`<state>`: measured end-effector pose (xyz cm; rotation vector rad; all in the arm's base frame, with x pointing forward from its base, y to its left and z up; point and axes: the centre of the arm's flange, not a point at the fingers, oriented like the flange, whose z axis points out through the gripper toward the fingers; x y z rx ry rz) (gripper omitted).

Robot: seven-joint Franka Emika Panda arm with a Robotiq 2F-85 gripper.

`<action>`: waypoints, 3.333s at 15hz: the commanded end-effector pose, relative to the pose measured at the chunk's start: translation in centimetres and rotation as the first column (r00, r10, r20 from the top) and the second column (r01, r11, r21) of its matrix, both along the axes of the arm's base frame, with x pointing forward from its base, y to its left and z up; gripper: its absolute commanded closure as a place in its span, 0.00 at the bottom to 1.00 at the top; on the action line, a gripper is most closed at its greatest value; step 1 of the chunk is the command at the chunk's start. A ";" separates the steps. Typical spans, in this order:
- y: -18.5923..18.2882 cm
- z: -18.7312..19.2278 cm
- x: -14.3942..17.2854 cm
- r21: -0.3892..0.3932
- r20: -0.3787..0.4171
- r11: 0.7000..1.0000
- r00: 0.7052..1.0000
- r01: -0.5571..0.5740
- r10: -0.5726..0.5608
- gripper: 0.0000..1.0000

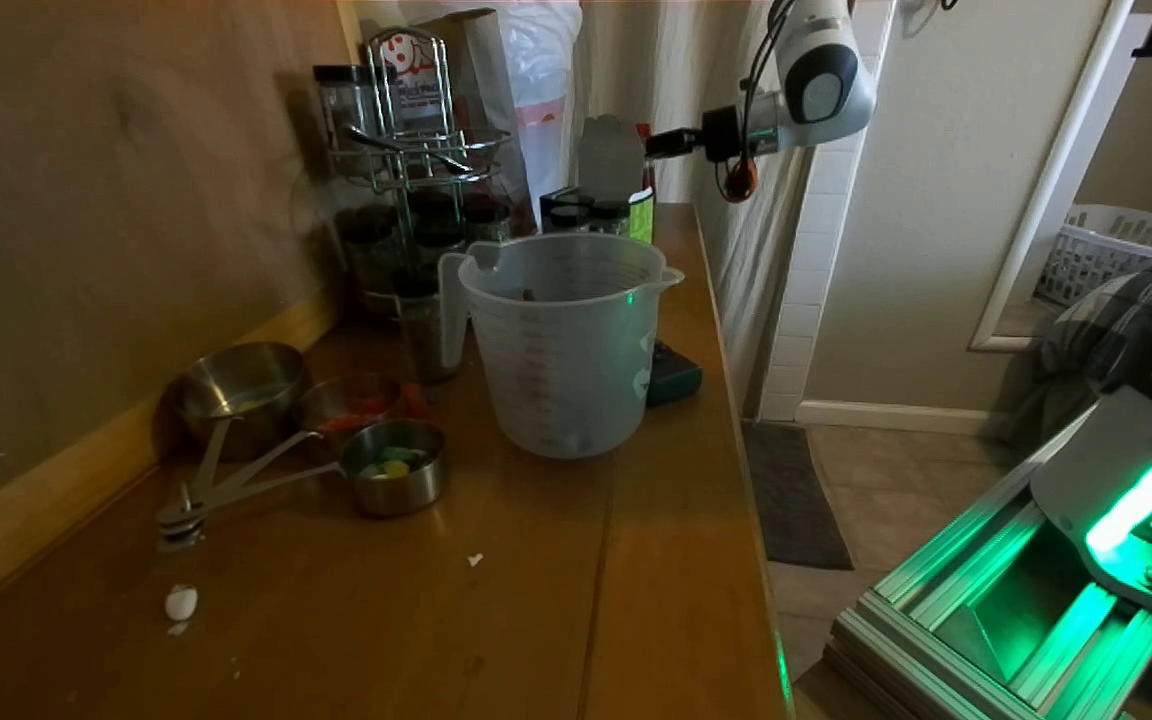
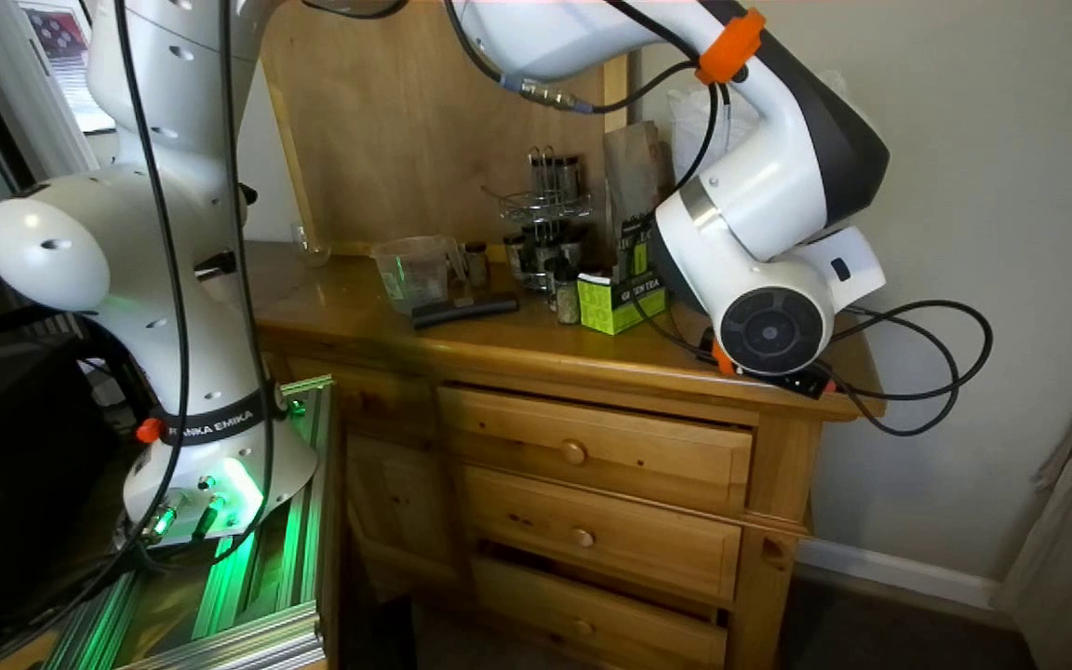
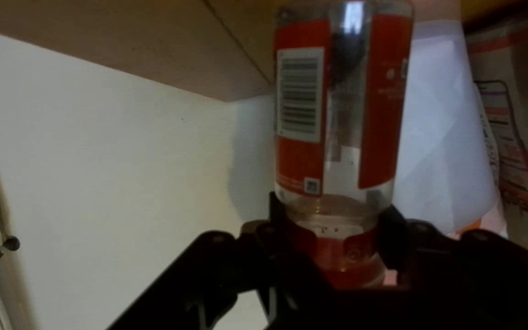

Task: Put the bottle upright

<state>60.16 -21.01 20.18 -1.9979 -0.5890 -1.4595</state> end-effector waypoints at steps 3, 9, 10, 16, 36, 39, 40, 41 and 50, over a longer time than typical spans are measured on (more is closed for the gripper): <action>-0.2 -0.8 -0.1 0.009 -0.003 1.000 1.000 -0.006 0.006 0.53; -0.4 -0.6 -0.2 0.009 0.018 1.000 1.000 0.011 -0.011 0.78; -0.4 -0.5 -0.2 0.007 0.024 1.000 0.999 0.021 -0.021 0.78; -0.3 -0.3 0.0 0.011 0.061 1.000 0.998 0.012 -0.012 0.78; -0.2 -0.3 0.4 0.018 0.060 1.000 0.998 0.018 -0.019 0.00; -0.3 0.2 -0.2 0.009 0.077 1.000 0.997 0.016 -0.017 0.00; -0.3 0.5 -0.5 0.005 0.089 1.000 0.996 0.014 -0.015 0.00; -0.3 0.9 -0.9 -0.001 0.105 1.000 0.994 0.014 -0.013 0.00; 0.8 5.1 -3.4 -0.075 0.273 0.995 0.958 -0.071 0.089 0.00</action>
